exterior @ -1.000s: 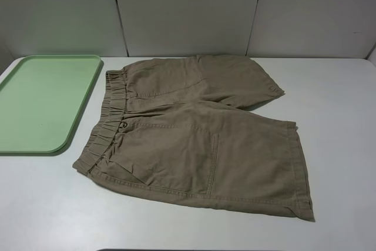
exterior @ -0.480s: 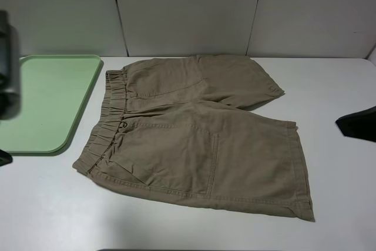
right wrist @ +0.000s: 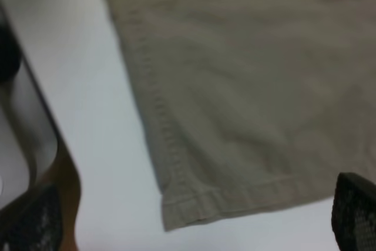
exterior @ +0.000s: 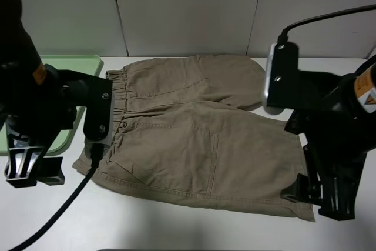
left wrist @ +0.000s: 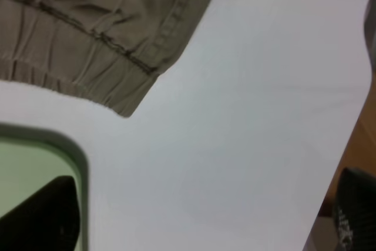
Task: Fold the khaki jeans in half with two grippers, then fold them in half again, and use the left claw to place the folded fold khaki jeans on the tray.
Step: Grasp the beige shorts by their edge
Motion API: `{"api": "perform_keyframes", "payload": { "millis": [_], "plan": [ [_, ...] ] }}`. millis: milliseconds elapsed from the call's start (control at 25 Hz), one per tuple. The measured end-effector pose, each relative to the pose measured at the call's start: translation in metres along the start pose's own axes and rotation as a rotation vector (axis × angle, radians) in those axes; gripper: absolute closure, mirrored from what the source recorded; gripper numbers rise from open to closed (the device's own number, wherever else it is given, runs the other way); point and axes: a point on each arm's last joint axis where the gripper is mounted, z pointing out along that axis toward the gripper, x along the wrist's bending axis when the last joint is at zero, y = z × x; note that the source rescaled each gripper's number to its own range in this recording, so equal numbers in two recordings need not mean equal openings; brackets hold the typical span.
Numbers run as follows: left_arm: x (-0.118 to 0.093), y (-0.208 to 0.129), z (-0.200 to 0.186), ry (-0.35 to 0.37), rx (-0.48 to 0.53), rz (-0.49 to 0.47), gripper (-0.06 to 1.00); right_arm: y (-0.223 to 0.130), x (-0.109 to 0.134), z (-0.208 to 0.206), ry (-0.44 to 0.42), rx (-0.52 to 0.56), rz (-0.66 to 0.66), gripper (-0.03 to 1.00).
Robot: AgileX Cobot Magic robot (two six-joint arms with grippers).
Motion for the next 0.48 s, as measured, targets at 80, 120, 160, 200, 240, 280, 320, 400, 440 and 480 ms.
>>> {"api": "perform_keyframes", "payload": {
  "millis": [80,120,160,200,240,280,320,400,440,480],
  "plan": [
    [0.001,0.003,0.007,-0.021,0.018,0.035,0.11,0.005,0.003,0.01,0.019,0.025,-0.024,-0.02],
    [0.002,0.005,0.01,-0.03,0.023,0.053,0.11,0.006,0.004,0.016,0.021,0.026,-0.03,-0.02],
    [0.003,0.007,0.012,-0.036,0.026,0.066,0.11,0.005,0.006,0.023,0.025,0.031,-0.033,-0.02],
    [0.003,0.008,0.014,-0.036,0.024,0.08,0.11,0.002,0.008,0.032,0.033,0.048,-0.038,-0.02],
    [0.004,0.009,0.014,-0.03,0.015,0.094,0.11,-0.001,0.01,0.04,0.035,0.06,-0.043,-0.02],
    [0.005,0.011,0.015,-0.019,0.001,0.111,0.11,-0.007,0.012,0.049,0.037,0.081,-0.054,-0.02],
    [0.006,0.012,0.016,-0.01,-0.01,0.126,0.11,-0.013,0.014,0.057,0.04,0.105,-0.066,-0.02],
    [0.007,0.014,0.015,0.002,-0.023,0.159,0.11,-0.025,0.018,0.068,0.039,0.152,-0.095,-0.02],
    [0.007,0.014,0.015,0.004,-0.025,0.174,0.11,-0.031,0.02,0.072,0.04,0.176,-0.11,-0.02],
    [0.007,0.014,0.015,0.005,-0.025,0.186,0.11,-0.036,0.021,0.075,0.042,0.196,-0.12,-0.02]
  ]
}}
